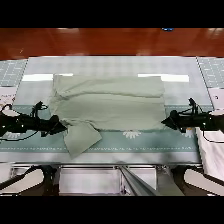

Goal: Fold the shirts.

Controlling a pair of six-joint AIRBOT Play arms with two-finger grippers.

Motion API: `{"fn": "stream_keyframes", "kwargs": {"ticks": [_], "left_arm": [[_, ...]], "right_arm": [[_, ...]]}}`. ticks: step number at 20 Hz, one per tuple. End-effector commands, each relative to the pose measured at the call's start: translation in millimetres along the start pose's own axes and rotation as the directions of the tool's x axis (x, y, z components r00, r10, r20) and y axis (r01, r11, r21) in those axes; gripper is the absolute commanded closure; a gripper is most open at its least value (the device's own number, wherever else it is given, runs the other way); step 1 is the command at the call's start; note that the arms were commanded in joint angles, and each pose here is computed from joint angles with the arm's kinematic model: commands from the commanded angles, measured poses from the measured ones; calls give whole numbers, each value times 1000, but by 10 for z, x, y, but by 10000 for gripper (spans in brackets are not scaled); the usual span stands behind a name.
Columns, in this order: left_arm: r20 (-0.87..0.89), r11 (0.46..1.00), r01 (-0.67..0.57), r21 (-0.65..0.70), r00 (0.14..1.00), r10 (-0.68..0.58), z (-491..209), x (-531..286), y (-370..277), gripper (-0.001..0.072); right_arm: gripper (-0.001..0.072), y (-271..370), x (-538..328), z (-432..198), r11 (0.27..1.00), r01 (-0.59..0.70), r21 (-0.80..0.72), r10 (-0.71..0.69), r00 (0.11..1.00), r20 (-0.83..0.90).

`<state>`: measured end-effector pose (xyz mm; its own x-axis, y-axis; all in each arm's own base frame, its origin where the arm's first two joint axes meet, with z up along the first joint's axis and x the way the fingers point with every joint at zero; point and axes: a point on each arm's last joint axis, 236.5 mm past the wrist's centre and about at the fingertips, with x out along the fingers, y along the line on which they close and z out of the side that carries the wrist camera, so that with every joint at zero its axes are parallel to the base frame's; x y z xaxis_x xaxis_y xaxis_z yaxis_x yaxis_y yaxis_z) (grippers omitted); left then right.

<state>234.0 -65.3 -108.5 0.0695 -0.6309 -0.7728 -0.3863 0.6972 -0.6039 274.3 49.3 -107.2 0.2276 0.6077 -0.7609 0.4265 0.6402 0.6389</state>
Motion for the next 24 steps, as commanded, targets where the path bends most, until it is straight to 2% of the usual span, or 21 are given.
{"fn": "stream_keyframes", "kwargs": {"ticks": [1,7,13,17,24], "left_arm": [[13,1000,5,11,1000,-5,58,-41,-43,691],[137,992,1,127,990,-18,631,-460,-380,690],[272,988,41,149,959,-80,1588,-865,-803,691],[296,982,127,141,941,-165,2181,-885,-1106,691],[279,973,136,186,942,-185,2743,-593,-1400,691]], "right_arm": [[689,322,89,104,991,-99,-92,98,995,-16],[688,680,-160,386,976,-91,-198,93,996,-2],[688,1159,-205,1124,946,2,-324,37,993,115],[689,1304,-167,1637,955,14,-296,38,985,168],[689,1402,37,2130,955,1,-295,55,982,182]]}}
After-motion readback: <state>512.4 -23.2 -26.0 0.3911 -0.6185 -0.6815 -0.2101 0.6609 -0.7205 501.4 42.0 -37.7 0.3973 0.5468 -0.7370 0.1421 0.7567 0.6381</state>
